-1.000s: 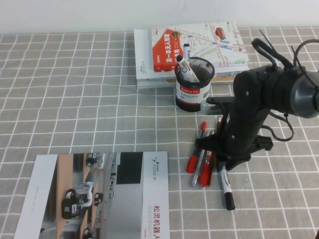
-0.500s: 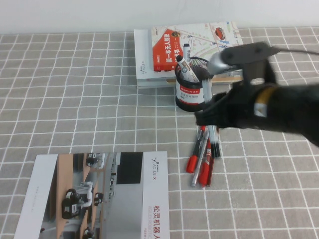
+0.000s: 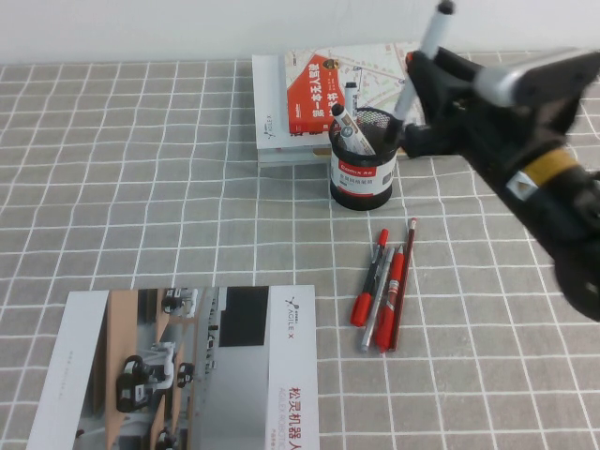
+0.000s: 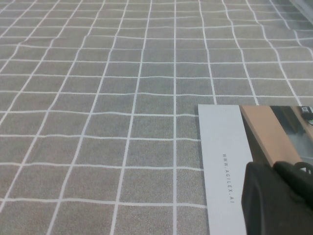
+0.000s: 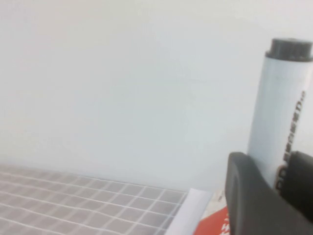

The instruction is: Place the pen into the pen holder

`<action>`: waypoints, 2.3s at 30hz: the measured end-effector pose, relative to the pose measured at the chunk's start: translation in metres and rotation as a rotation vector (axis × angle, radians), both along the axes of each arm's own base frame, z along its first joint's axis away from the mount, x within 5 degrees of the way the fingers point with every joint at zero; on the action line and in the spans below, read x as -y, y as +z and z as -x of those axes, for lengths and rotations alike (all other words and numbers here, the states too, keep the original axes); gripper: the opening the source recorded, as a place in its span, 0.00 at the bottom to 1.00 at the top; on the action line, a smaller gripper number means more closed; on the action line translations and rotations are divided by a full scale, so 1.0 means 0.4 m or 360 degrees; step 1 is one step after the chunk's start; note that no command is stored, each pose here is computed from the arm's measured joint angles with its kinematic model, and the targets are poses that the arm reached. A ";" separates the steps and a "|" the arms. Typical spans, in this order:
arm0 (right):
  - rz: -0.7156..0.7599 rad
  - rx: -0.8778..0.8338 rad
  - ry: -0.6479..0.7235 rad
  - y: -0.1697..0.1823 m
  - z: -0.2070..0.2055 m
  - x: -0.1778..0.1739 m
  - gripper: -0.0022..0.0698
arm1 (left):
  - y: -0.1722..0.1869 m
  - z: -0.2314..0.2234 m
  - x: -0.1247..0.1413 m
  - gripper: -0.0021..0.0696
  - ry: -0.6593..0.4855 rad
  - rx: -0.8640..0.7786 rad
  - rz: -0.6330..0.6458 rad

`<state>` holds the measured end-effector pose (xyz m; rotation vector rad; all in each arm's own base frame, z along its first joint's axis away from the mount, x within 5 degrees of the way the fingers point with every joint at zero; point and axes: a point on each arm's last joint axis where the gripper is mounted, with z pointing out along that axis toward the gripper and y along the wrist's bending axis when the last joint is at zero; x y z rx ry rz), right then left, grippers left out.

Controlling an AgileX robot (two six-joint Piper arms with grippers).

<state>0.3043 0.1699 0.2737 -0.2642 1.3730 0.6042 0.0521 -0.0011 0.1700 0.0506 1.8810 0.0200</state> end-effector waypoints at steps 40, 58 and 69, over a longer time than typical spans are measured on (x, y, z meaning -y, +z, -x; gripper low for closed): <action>0.0124 -0.0091 -0.0120 0.168 0.133 0.074 0.01 | 0.000 0.000 0.000 0.02 0.0000 0.0000 0.0000; 0.0235 -0.0264 -0.0046 0.170 0.488 0.267 0.01 | 0.000 0.000 0.000 0.02 0.0000 0.0000 0.0000; 0.0256 -0.0548 -0.0065 0.134 0.488 0.275 0.01 | 0.000 0.000 0.000 0.02 0.0000 0.0000 0.0000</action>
